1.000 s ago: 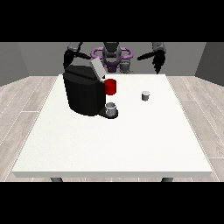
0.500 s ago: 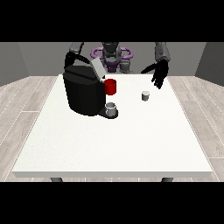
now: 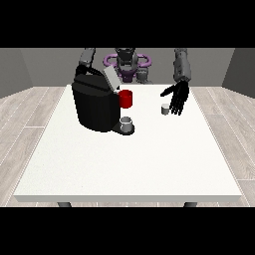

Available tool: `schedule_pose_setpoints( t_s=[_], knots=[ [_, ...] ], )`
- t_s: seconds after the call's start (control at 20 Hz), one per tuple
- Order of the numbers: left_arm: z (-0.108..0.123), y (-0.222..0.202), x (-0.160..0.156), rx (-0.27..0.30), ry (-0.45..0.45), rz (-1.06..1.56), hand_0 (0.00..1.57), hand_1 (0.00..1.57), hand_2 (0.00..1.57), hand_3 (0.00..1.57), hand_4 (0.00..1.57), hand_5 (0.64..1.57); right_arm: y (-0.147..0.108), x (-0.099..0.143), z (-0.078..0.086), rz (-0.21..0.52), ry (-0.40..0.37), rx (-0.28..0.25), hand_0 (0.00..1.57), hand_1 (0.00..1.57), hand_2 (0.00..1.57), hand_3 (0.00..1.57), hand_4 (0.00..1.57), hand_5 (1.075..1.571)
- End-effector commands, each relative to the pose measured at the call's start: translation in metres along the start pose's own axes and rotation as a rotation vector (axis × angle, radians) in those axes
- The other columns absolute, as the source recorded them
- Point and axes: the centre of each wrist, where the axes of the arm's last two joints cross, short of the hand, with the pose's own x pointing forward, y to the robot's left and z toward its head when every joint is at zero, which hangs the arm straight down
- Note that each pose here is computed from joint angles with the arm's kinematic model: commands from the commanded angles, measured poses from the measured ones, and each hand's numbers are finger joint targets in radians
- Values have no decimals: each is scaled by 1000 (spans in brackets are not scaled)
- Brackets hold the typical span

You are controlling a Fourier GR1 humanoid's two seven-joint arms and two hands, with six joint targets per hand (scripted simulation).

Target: Insert the coffee pod into the coffee machine and close the lid

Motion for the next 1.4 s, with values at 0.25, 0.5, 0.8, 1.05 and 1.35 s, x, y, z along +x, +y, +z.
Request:
schedule_pose_setpoints(
  t_s=[0.25, 0.5, 0.8, 1.05, 1.35],
  knots=[
    [-31, -24, 28, 66, -58, -176, 839, 839, 918, 756, 298, 1571, 14, -8, -15, 6, 30, -4, 0, 0, 0, 0, 0, 1571],
    [-32, -43, 22, 14, -95, -311, 941, 941, 1039, 871, 429, 1571, 12, -2, -28, -15, 66, 18, 0, 0, 0, 0, 0, 1571],
    [-27, -29, -2, -111, -2, -417, 912, 912, 1036, 891, 335, 1571, -1, -20, -18, 5, 88, 53, 0, 0, 0, 0, 0, 1571],
    [-44, -30, 24, -163, -17, -480, 730, 730, 961, 849, 392, 1571, 10, -37, -26, -13, 127, -7, 0, 0, 0, 0, 0, 1571],
    [-43, -50, 15, -172, -52, -452, 1124, 1124, 1198, 1089, 394, 1571, 8, -70, 1, -40, 163, -23, 0, 0, 0, 0, 0, 1571]
  ],
)
